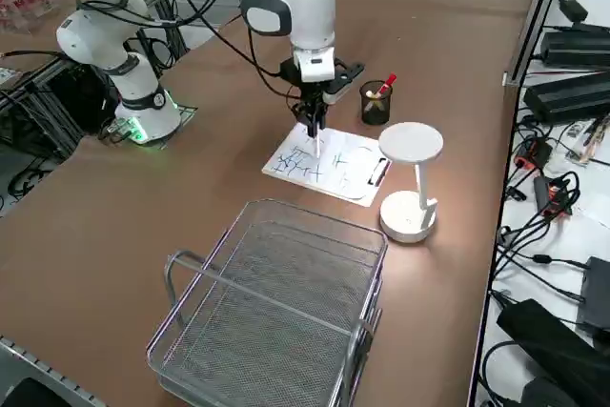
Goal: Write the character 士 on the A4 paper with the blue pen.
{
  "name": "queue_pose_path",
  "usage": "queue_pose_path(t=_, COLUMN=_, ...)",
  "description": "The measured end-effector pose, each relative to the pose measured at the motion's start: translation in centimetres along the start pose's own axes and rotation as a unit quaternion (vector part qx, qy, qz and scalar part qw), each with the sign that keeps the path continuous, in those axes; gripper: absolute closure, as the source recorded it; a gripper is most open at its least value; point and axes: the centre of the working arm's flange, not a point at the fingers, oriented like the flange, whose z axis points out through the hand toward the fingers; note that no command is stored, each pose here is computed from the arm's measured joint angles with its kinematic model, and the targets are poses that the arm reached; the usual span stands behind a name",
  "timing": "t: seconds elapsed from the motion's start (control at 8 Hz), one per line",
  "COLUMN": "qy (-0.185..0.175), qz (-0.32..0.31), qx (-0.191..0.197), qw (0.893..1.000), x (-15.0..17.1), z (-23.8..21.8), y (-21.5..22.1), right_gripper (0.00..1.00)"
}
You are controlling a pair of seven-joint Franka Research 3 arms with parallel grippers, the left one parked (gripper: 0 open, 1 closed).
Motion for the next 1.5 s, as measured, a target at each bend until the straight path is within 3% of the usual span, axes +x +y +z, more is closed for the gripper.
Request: queue_pose_path(t=1.5, qy=0.005, qz=0.004, qx=0.016, qw=1.0, x=0.1, z=0.7, y=-1.2, right_gripper=0.79)
